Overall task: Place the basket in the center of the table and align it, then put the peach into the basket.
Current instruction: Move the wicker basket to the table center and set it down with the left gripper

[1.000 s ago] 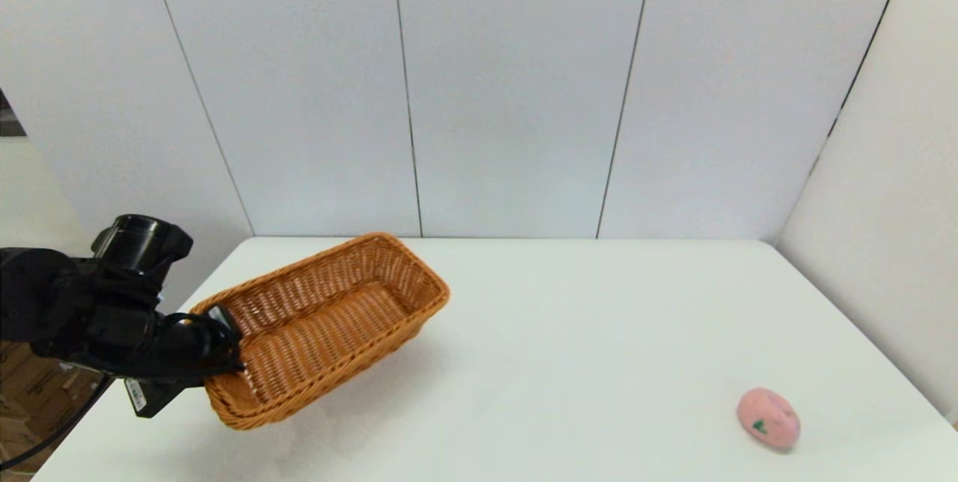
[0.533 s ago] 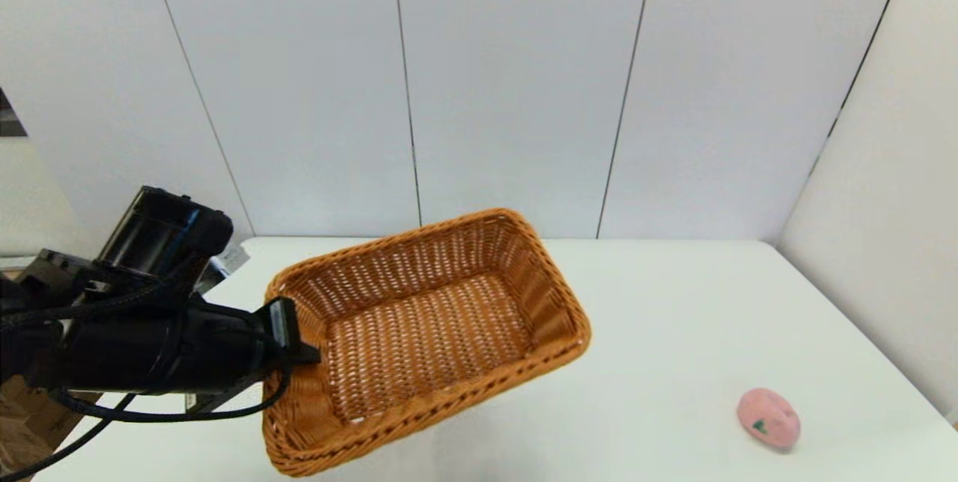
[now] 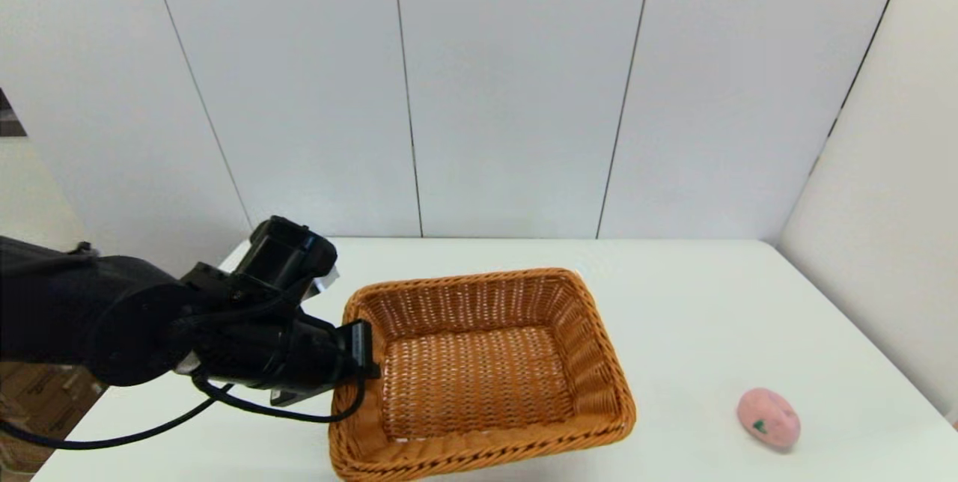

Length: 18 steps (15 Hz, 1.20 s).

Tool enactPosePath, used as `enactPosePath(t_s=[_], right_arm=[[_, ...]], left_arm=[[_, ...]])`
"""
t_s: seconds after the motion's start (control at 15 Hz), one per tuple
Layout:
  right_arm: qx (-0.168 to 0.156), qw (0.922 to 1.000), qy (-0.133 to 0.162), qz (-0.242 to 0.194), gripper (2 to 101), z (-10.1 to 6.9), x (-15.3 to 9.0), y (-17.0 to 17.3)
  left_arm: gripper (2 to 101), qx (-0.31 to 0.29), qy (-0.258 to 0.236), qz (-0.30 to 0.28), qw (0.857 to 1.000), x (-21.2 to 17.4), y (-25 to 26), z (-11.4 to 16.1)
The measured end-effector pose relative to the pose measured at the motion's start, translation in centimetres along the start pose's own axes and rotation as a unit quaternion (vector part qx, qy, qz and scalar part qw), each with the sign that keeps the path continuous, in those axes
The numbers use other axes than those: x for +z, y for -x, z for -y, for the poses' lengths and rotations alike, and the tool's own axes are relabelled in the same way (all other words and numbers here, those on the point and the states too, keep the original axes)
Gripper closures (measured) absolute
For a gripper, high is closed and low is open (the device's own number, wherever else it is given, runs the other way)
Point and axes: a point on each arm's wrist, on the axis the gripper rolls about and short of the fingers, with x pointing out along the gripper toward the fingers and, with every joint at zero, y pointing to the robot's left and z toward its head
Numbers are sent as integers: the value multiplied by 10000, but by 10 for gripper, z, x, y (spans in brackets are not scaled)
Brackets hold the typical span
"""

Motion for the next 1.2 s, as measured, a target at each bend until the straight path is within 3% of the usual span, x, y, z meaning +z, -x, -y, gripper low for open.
enactPosePath(t_s=[0.2, 0.6, 1.2], right_arm=[[1, 10000, -1, 0, 52, 0, 0, 0], [1, 10000, -1, 0, 52, 0, 0, 0], [1, 10000, -1, 0, 52, 0, 0, 0]], left_arm=[[887, -158, -294, -242, 9991, 9, -25, 2], [887, -140, -255, -345, 9990, 32, -63, 5], [888, -113, -213, -667, 9975, 35, -93, -5]])
